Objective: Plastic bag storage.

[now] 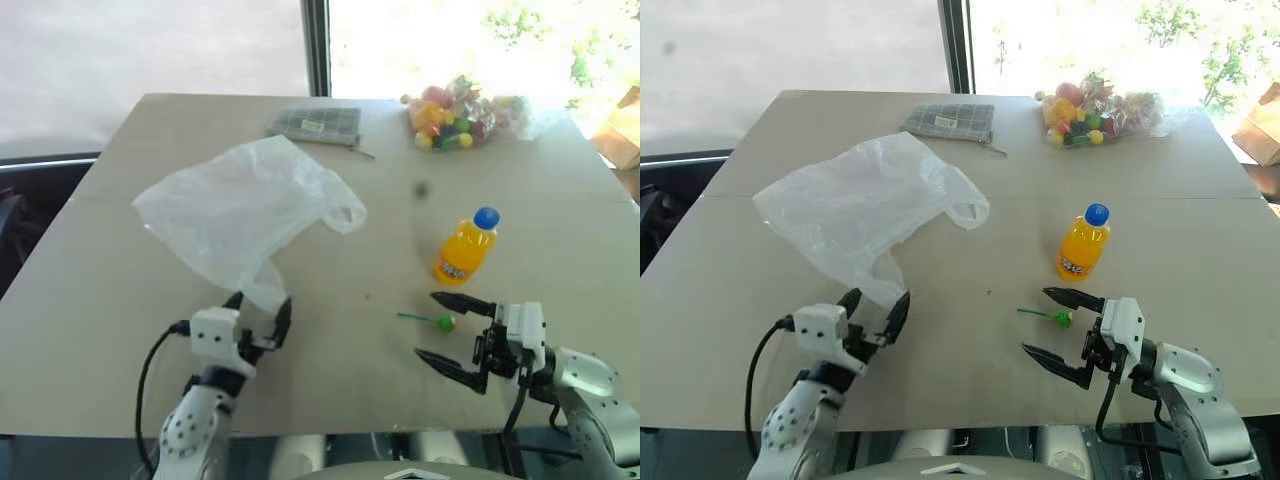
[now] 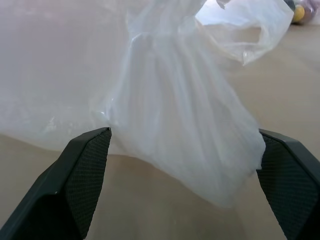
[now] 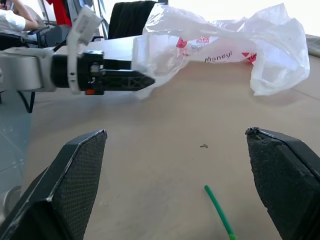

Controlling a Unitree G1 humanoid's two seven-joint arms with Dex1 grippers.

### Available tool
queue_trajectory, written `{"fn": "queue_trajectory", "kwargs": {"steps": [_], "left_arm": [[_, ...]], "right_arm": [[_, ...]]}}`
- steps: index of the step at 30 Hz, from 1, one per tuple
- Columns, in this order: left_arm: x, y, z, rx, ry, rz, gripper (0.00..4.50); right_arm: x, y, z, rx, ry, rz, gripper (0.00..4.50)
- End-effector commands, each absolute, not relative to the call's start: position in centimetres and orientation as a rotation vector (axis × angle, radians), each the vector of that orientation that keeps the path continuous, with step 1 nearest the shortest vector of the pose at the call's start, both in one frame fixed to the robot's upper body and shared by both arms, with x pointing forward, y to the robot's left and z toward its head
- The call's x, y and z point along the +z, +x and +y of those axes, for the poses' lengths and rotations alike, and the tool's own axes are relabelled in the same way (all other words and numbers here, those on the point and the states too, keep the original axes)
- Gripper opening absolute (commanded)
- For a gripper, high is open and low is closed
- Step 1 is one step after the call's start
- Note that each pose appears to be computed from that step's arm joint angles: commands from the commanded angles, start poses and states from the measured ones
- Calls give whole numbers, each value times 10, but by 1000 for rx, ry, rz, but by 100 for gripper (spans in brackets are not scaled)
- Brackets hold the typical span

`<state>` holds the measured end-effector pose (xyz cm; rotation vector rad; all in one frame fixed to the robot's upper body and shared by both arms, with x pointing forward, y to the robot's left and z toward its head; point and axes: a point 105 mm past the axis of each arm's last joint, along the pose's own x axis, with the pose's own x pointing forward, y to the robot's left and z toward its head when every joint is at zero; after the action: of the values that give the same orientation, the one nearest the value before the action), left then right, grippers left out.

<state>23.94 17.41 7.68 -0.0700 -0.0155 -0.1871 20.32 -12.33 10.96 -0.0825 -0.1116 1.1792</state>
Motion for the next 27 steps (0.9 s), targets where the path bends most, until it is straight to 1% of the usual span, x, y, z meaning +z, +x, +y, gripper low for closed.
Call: {"fn": "queue_trajectory", "kwargs": {"steps": [1, 3, 6, 8, 9, 10, 11, 12, 14, 19, 23, 25, 27], "left_arm": [[84, 244, 166, -212, -104, -38, 445], [86, 247, 164, -216, -114, -52, 445], [92, 254, 166, -187, -142, -81, 369], [96, 255, 166, -181, -137, -100, 275], [97, 256, 168, -171, -137, -107, 217], [98, 256, 169, -160, -139, -114, 181], [99, 256, 169, -153, -142, -120, 114], [99, 256, 170, -148, -144, -124, 84], [100, 256, 170, -147, -144, -133, 4], [101, 251, 175, -132, -138, -147, 4], [101, 242, 184, -122, -115, -152, 4], [99, 236, 190, -99, -66, -141, 4], [99, 229, 195, -88, -38, -141, 4]], "right_arm": [[118, 203, -126, 1184, -94, -140, 450], [120, 204, -127, 1181, -99, -141, 450], [124, 208, -127, 1178, -105, -148, 450], [126, 210, -126, 1178, -106, -151, 450], [126, 211, -126, 1178, -106, -151, 450], [126, 212, -126, 1180, -107, -150, 450], [125, 212, -127, 1182, -111, -150, 450], [124, 213, -127, 1185, -113, -149, 450], [124, 214, -126, 1184, -111, -151, 450], [119, 218, -126, 1185, -124, -141, 450], [95, 228, -138, 1144, -228, 1, 450], [82, 236, -147, 1095, -269, 87, 450], [74, 244, -154, 1044, -276, 135, 450]]}}
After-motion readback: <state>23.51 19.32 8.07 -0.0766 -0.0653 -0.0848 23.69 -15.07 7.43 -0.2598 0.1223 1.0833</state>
